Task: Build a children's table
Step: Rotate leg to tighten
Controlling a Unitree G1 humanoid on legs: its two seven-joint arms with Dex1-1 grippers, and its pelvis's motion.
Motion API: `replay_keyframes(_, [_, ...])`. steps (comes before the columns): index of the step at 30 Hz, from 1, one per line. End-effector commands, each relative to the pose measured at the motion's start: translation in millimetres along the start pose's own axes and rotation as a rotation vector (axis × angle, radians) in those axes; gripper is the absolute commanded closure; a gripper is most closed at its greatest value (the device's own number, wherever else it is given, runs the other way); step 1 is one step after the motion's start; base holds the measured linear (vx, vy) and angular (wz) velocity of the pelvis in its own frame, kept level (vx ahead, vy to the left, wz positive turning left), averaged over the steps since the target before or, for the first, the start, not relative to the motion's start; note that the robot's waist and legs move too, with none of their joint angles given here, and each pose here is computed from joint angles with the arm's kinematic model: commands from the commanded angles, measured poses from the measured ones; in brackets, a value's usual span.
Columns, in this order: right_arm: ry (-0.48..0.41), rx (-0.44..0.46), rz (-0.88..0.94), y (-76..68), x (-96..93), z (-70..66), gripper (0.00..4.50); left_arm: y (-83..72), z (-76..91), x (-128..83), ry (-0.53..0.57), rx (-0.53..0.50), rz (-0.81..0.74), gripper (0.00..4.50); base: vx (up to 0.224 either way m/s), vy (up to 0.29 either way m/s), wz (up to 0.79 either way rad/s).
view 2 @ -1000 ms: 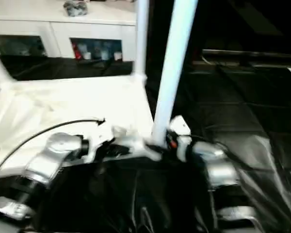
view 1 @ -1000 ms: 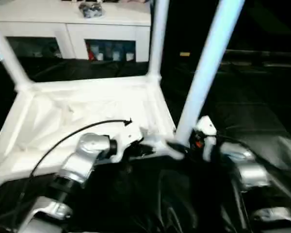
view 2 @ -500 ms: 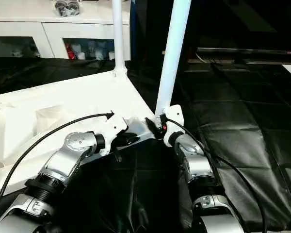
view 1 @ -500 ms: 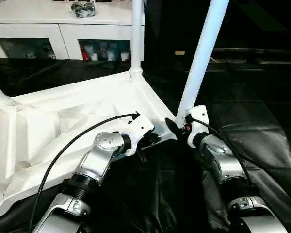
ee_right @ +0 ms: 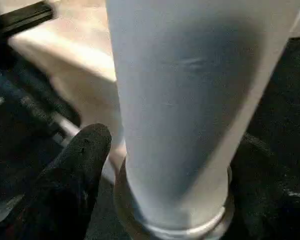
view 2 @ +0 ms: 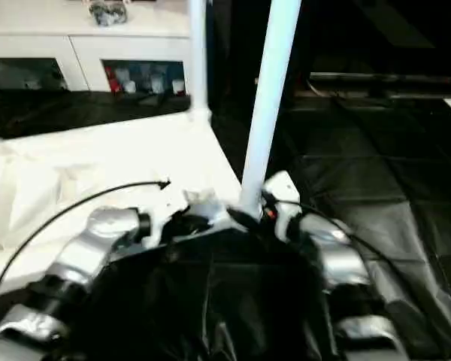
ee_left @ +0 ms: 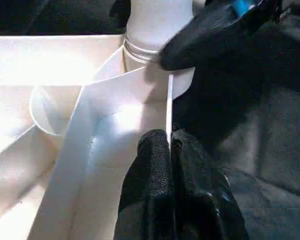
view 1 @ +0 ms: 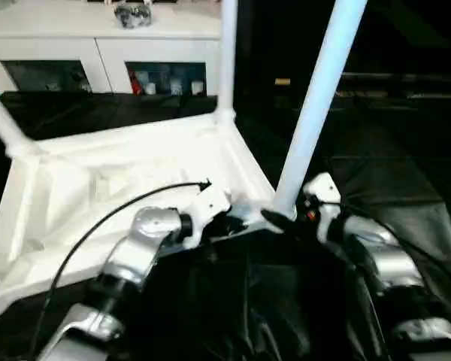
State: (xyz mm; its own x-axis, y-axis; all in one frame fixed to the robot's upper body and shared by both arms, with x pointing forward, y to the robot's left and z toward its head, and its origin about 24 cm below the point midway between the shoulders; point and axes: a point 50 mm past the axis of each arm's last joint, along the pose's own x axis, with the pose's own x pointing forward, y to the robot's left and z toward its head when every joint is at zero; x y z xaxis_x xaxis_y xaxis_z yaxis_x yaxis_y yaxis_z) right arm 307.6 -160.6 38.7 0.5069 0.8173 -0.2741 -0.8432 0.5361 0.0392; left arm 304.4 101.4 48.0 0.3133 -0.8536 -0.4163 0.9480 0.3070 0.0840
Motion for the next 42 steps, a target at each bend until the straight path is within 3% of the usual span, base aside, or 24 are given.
replay_keyframes(1, [0.007, -0.016, 0.27, 28.1, 16.4, 3.1, 0.81, 0.4, 20.3, 0.8, -0.078, 0.07, -0.035, 4.5, 0.0, 0.0, 0.0])
replay_keyframes(4, [0.01, -0.01, 0.31, 28.1, 13.5, 5.0, 0.81, 2.0, 17.8, -4.1, -0.061, 0.075, -0.054, 4.5, 0.0, 0.0, 0.0])
replay_keyframes(16, [0.036, 0.0, 0.408, 33.4, 12.9, 5.7, 1.81, 7.8, 12.5, -17.3, -0.04, 0.07, -0.063, 4.5, 0.0, 0.0, 0.0])
replay_keyframes(24, [0.041, 0.018, 0.438, 41.6, 15.9, 0.3, 1.91, 3.9, 11.7, -14.2, -0.052, 0.063, -0.051, 4.5, 0.0, 0.0, 0.0])
replay_keyframes(30, [-0.014, 0.055, 0.218, 37.0, 30.4, -4.4, 1.94, 5.2, 21.1, 2.8, -0.08, 0.05, 0.043, 4.5, 0.0, 0.0, 0.0])
replay_keyframes(33, [-0.039, 0.112, -0.025, 33.2, 51.9, -7.7, 1.94, 3.1, 32.8, 24.5, -0.099, 0.033, 0.113, 4.5, 0.0, 0.0, 0.0])
replay_keyframes(37, [-0.027, 0.165, -0.219, 30.5, 69.4, -9.8, 1.95, -1.8, 40.5, 40.9, -0.111, 0.015, 0.158, 4.5, 0.0, 0.0, 0.0])
replay_keyframes(40, [-0.036, 0.228, -0.305, 29.8, 80.3, -6.6, 1.95, -7.2, 44.1, 50.5, -0.112, 0.004, 0.164, 4.5, 0.0, 0.0, 0.0])
replay_keyframes(42, [-0.051, 0.224, -0.299, 31.5, 83.8, -2.8, 1.95, -8.9, 45.1, 52.2, -0.112, 0.01, 0.156, 4.5, 0.0, 0.0, 0.0])
